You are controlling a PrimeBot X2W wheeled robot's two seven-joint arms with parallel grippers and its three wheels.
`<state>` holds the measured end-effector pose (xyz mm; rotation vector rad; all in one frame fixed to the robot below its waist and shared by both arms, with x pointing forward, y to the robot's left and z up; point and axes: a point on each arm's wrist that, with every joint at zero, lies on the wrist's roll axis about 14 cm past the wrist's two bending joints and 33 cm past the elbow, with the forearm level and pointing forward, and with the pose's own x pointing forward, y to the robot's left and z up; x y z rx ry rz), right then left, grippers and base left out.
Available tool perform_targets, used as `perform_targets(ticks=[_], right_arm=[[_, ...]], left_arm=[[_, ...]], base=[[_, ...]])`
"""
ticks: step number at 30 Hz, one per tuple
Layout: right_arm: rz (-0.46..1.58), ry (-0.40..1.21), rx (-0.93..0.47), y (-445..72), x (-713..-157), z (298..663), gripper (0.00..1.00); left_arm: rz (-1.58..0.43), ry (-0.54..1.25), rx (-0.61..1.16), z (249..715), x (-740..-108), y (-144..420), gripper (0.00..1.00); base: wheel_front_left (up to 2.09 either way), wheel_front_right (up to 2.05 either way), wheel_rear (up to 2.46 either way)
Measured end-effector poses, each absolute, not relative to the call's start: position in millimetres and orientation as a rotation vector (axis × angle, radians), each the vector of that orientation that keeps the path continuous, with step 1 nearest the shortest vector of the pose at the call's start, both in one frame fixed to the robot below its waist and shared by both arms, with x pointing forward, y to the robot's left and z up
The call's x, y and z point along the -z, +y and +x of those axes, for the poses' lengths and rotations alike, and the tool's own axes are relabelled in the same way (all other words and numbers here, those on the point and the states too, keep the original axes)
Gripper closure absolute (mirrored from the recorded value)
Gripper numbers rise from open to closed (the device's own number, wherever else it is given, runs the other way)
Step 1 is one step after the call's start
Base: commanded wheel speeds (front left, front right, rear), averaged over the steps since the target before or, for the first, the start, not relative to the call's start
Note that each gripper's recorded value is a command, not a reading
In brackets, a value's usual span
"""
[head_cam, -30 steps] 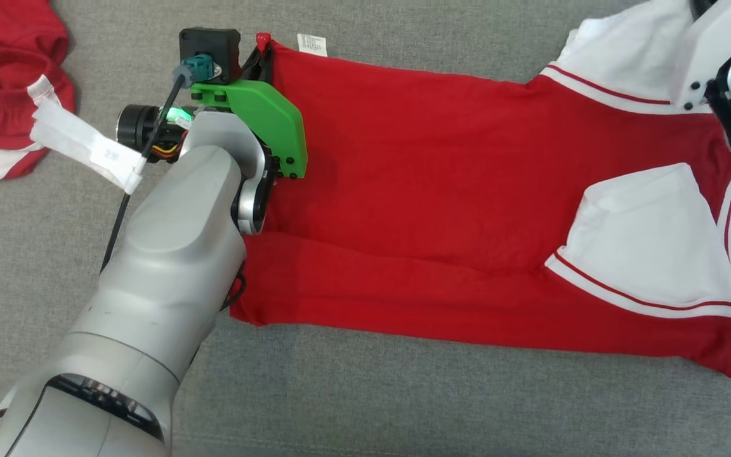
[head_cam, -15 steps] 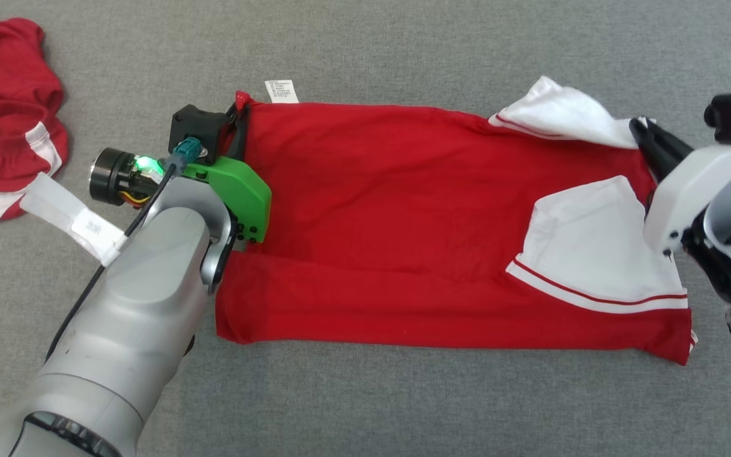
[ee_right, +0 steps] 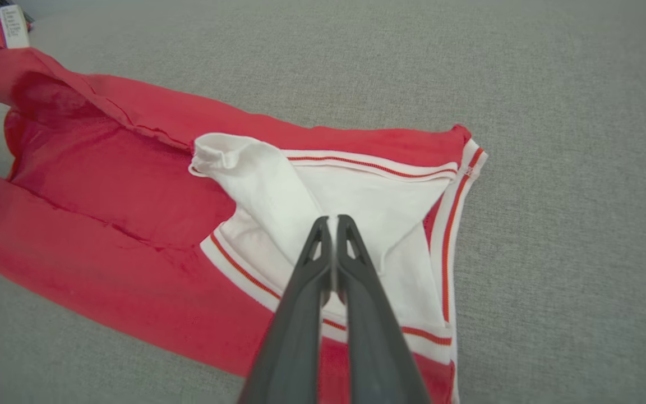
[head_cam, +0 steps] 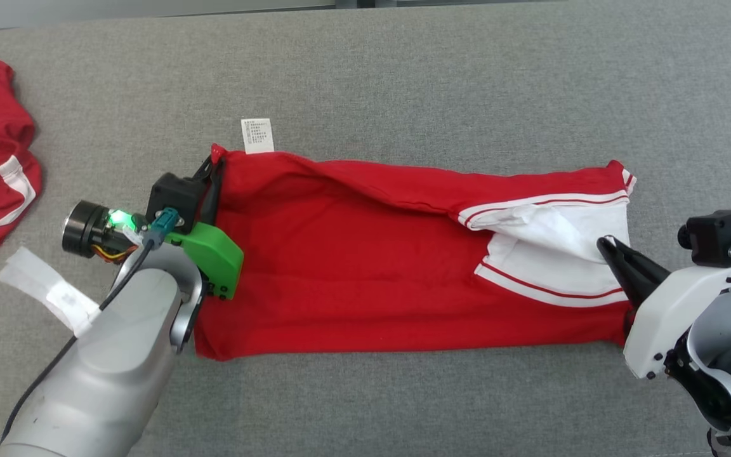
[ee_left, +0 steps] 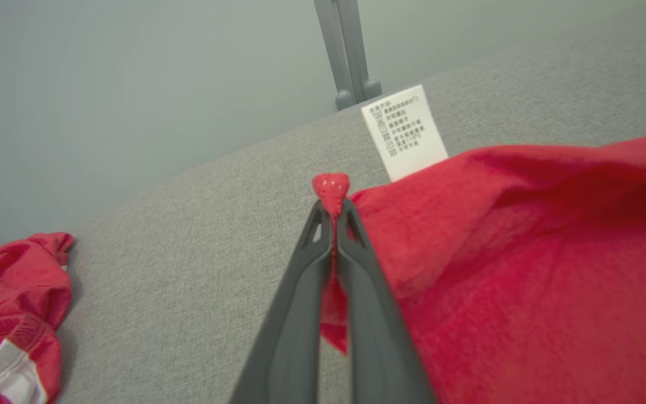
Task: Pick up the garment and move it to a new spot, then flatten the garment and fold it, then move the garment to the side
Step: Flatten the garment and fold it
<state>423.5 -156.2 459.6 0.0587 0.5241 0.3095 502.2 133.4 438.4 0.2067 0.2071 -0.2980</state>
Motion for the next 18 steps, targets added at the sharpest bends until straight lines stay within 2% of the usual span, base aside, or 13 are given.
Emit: perform_targets(ticks=[8, 10, 11, 12, 13, 18], right_arm=[[0.071, 0.579, -0.297, -153, -451, 396, 1.00], [0.061, 0.602, -0.297, -153, -447, 390, 1.00], [0.059, 0.617, -0.297, -153, -444, 386, 0.79], [0.057, 0.627, -0.297, -153, -443, 383, 0.55], [0.054, 0.642, -0.295, -153, -441, 380, 0.00], [0.088, 0.617, -0.298, -148, -449, 375, 0.00]], left_arm=[[0.217, 0.253, 0.262, 469, -419, 148, 1.00], [0.216, 0.260, 0.250, 465, -417, 151, 0.69], [0.216, 0.263, 0.243, 462, -417, 153, 0.10], [0.212, 0.263, 0.233, 461, -417, 155, 0.00], [0.205, 0.268, 0.220, 459, -416, 158, 0.00], [0.091, 0.255, 0.134, 452, -422, 166, 0.00]], base=[[0.00, 0.00, 0.00], [0.00, 0.00, 0.00], [0.00, 0.00, 0.00], [0.00, 0.00, 0.00], [0.00, 0.00, 0.00], [0.00, 0.00, 0.00]])
